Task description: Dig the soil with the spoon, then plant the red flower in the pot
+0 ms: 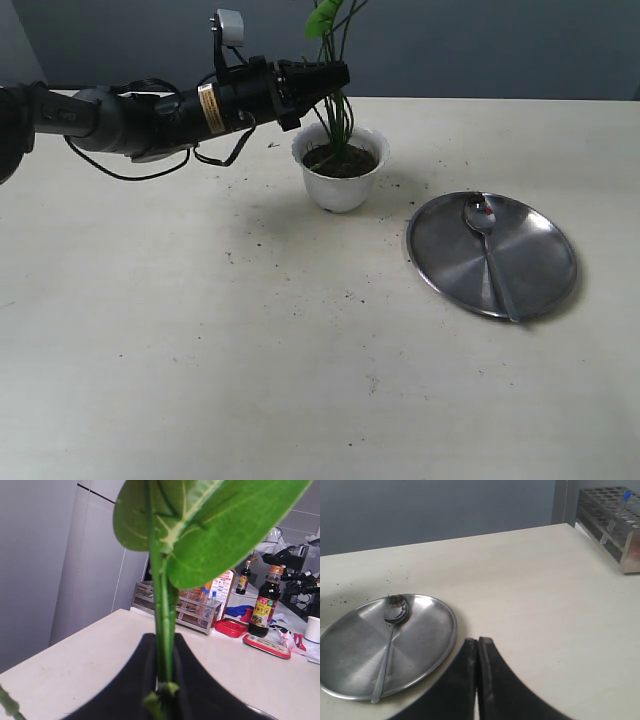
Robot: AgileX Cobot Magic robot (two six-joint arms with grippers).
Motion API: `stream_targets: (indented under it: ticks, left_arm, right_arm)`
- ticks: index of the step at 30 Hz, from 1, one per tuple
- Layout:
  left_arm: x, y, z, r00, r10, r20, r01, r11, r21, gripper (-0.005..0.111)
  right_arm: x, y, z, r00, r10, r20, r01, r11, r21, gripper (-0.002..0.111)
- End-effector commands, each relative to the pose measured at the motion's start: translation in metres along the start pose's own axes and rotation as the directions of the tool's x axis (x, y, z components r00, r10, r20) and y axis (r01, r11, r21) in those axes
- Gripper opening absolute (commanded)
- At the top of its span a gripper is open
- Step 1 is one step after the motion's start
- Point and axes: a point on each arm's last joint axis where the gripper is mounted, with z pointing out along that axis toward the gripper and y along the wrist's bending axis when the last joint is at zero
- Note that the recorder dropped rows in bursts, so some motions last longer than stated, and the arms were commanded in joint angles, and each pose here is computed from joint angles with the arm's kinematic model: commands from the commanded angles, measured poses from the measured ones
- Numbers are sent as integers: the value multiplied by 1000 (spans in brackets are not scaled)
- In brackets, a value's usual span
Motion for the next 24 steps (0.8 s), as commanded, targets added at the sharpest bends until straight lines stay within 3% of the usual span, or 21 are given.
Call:
stream_targets:
  ticks: [1, 24]
  left_arm:
    - [58, 4, -12, 970, -46, -237, 40, 999, -31, 9]
    - [44, 2, -9, 983, 6, -181, -8, 1000, -12, 12]
  right_arm:
    - [0, 0, 0, 1000, -4, 13, 4, 1000, 5, -1]
    - [0, 0, 0, 1000, -4, 13, 4, 1000, 5, -1]
